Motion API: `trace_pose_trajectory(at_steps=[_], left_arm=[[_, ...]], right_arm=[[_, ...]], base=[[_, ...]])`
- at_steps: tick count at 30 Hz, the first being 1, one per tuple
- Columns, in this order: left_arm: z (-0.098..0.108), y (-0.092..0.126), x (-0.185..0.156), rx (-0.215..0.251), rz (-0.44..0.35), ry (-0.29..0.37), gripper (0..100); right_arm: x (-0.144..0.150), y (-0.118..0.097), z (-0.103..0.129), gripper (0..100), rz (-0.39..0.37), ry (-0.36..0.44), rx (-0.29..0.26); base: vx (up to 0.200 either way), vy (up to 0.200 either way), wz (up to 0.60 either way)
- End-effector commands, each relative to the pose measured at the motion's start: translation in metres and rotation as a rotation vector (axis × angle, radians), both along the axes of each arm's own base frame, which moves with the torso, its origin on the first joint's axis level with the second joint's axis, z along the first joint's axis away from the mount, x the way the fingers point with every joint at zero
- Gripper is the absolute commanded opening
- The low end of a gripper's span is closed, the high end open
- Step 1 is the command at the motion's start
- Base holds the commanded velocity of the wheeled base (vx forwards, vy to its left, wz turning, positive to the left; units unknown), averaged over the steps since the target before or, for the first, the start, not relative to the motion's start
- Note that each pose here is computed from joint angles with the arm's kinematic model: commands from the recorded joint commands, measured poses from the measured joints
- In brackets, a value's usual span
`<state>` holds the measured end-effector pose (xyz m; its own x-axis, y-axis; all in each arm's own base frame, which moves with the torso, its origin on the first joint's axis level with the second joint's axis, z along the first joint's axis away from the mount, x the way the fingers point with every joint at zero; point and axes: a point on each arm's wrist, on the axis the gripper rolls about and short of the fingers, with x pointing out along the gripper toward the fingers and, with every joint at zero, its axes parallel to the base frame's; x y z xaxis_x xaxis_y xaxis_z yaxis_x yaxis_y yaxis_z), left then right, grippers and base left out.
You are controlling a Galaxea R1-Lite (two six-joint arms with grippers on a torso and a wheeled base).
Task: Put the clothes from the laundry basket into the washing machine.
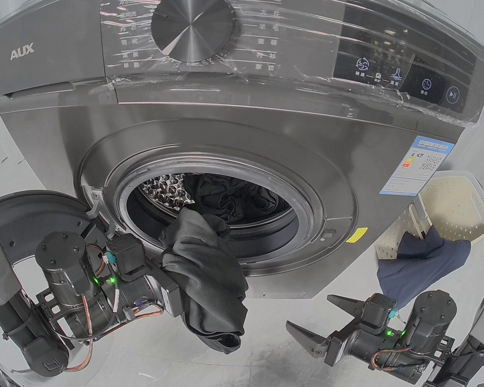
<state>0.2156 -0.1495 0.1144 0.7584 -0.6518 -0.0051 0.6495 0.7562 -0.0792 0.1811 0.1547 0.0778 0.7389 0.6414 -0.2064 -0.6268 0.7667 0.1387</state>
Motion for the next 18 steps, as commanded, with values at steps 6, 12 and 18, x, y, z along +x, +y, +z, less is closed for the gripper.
trace_pose_trajectory(at_steps=[6, 12, 18], left_arm=[[-0.003, -0.001, -0.001, 0.016, -0.003, 0.001, 0], [-0.002, 0.000, -0.001, 0.015, -0.002, 0.000, 0], [-0.003, 0.000, -0.002, 0.018, -0.003, 0.004, 0]], right_arm=[[-0.024, 0.008, -0.004, 100, 0.096, 0.030, -0.025], [-0.027, 0.008, -0.005, 100, 0.104, 0.034, -0.030], [-0.026, 0.009, -0.005, 100, 0.105, 0.032, -0.028]], base=[[0.000, 0.000, 0.00], [0.000, 0.000, 0.00], [0.167, 0.000, 0.00]])
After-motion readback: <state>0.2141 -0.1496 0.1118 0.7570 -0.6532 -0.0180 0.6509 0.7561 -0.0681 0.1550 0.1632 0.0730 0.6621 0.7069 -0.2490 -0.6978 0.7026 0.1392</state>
